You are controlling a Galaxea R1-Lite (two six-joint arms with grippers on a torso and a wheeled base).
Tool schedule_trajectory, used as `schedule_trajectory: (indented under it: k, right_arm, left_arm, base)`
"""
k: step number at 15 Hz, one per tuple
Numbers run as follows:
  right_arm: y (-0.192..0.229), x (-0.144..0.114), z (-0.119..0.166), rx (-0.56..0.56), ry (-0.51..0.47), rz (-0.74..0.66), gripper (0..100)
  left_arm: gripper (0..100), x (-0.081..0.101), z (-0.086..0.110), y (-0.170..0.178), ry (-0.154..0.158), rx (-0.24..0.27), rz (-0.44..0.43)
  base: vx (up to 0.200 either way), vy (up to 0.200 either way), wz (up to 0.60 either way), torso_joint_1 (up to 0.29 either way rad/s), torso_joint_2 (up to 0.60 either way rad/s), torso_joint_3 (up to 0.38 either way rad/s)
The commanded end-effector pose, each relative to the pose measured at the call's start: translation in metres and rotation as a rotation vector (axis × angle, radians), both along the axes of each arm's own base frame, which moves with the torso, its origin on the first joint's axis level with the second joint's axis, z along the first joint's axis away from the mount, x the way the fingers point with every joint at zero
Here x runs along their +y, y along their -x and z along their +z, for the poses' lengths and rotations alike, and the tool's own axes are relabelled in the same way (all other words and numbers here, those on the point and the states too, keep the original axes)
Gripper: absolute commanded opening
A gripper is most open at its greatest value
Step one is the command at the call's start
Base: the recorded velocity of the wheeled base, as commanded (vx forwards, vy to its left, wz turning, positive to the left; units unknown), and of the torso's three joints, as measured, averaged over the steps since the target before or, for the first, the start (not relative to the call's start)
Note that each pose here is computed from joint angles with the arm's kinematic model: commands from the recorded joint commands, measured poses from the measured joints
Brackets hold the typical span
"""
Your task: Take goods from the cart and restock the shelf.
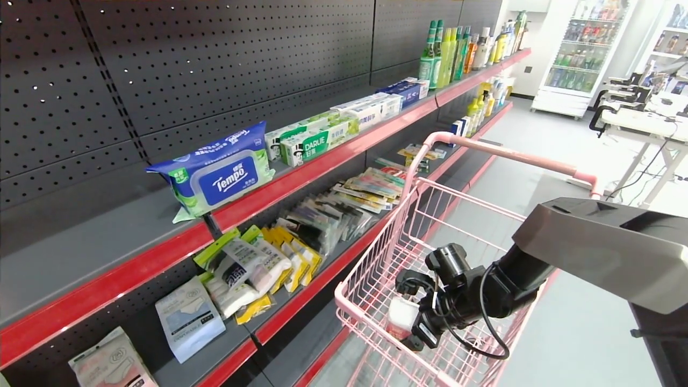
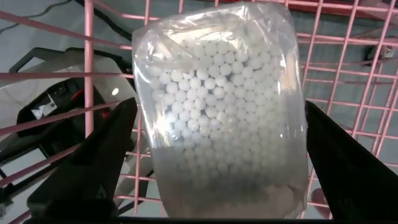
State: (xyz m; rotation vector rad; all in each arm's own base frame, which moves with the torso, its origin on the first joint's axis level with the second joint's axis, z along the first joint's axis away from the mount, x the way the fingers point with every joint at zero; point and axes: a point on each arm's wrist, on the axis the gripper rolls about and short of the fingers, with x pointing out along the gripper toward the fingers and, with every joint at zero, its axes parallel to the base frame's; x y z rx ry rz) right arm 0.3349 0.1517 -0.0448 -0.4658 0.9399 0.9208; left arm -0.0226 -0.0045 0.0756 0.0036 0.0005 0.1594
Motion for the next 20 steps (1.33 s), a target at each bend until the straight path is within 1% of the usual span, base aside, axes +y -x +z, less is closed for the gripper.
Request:
schedule_trajectory:
  k: [1,3,10,11,13,16,17,20]
  right_arm:
    - [0.0,0.001,-0.005,0.001,0.005,0.007,100]
    - [-0.001,0.007,-0.004,-0.012,0.005,0.023,100]
    - [0.0,0.011,-0.014,0.002,0.016,0.028,100]
    - [0.0,0.011,-0.014,-0.001,0.015,0.028,0]
    - [-0.001,0.01,-0.014,-0.016,0.008,0.021,0]
    - [-0.004,0.008,0.001,-0.047,-0.007,0.001,0]
    - [-0.003,0.008,0.009,-0.063,-0.013,-0.005,0]
    - [-0.004,0.008,0.047,-0.139,-0.059,-0.035,0]
  left_arm:
    - [100,0.0,0.0,0.0,0.001,0.001,0.0]
    - [100,0.0,0.0,0.0,0.001,0.001,0.0]
    - [100,0.0,0.0,0.0,-0.001,0.001,0.0]
    - [100,0.0,0.0,0.0,-0.001,0.001,0.0]
    - [100,0.0,0.0,0.0,-0.001,0.001,0.0]
    - [100,0.0,0.0,0.0,-0.001,0.001,0.0]
    - [100,0.0,0.0,0.0,-0.001,0.001,0.0]
    - [100,0.0,0.0,0.0,-0.001,0.001,0.0]
  base:
    - [0.0,0.0,0.0,0.0,0.0,0.0]
    - [0.0,0.0,0.0,0.0,0.0,0.0]
    - [0.0,0.0,0.0,0.0,0.0,0.0]
    - [0.0,0.0,0.0,0.0,0.0,0.0]
    - [0.0,0.0,0.0,0.0,0.0,0.0]
    - [0.0,0.0,0.0,0.0,0.0,0.0]
    - [0.0,0.0,0.0,0.0,0.0,0.0]
    - [0.0,0.0,0.0,0.0,0.0,0.0]
